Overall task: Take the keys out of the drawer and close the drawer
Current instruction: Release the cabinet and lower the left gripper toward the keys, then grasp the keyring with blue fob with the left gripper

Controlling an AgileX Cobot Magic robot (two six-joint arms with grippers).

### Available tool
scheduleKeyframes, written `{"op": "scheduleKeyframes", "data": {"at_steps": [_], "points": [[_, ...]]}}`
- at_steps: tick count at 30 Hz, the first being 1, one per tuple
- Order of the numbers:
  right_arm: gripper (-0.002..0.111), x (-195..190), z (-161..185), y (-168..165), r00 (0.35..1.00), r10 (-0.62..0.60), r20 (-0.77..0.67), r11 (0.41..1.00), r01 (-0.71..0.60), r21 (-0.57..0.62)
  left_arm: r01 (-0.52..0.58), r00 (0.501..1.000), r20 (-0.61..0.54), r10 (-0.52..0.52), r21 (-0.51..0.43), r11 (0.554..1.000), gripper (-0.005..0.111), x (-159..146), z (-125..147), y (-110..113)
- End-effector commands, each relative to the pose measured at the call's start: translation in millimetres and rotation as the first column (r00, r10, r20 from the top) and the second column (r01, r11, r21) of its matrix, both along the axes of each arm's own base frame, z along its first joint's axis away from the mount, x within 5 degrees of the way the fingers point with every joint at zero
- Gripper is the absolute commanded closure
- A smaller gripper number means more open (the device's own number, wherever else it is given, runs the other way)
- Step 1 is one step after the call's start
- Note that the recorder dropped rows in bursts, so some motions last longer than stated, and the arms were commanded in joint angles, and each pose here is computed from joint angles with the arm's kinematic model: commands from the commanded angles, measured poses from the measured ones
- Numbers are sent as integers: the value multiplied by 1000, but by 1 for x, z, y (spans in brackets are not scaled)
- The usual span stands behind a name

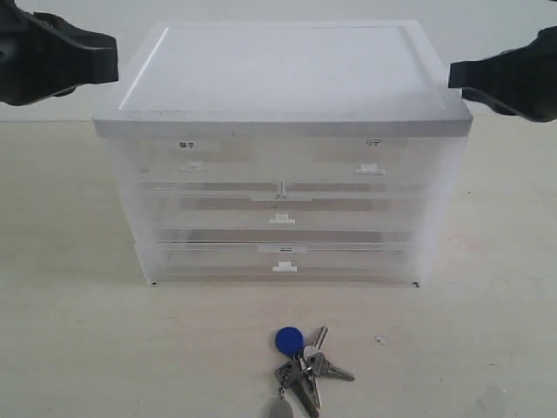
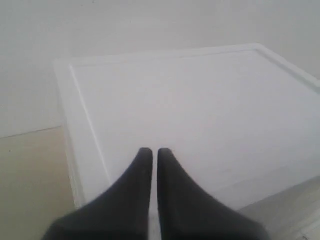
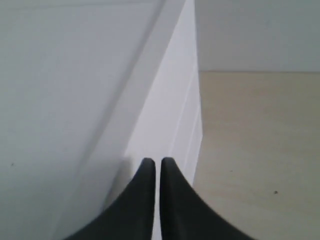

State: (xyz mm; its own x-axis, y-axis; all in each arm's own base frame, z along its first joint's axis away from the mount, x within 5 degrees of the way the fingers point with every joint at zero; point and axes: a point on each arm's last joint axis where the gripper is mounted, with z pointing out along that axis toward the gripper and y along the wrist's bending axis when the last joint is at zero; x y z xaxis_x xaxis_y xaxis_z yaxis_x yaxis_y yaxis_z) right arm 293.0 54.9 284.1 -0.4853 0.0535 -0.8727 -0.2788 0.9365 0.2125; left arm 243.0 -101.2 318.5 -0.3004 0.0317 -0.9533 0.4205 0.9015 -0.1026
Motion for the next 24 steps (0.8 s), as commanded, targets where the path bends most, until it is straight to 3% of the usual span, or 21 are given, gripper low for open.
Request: {"op": "scheduleKeyframes", "data": {"at_steps": [1,4,7,11,15,16,17,18,19,22,24], "points": [[108,-12,19,-15,986,-129,102,990,134,-51,30,999,-11,-30,10,999,102,-12,-9,1],[108,-23,32,-17,979,-136,152,989,144,-45,172,983,-60,-173,-14,985,102,-30,-30,-6],[108,-33,44,-17,972,-129,195,990,138,-34,337,927,-155,-341,-48,940,102,-55,-68,-13],[108,-40,53,-15,969,-108,223,993,116,-22,537,815,-209,-540,-77,840,102,-92,-107,-16],[108,-39,49,-12,976,-80,204,996,85,-18,617,731,-276,-625,-126,777,102,-98,-127,-25],[108,-37,46,-11,979,-67,193,997,73,-21,681,660,-310,-684,-139,719,102,-98,-136,-41],[108,-36,45,-11,980,-61,191,997,68,-26,710,629,-324,-707,-133,692,102,-97,-139,-49],[108,-36,45,-11,980,-57,190,997,64,-32,762,566,-386,-728,-92,641,102,-97,-154,-69],[108,-36,45,-11,980,-57,191,997,64,-33,780,545,-415,-728,-68,623,102,-98,-160,-79],[108,-36,45,-11,980,-58,192,997,65,-35,785,545,-500,-673,23,619,102,-91,-178,-104],[108,-36,45,-11,979,-54,194,997,63,-42,788,536,-512,-671,16,616,102,-84,-182,-123]]}}
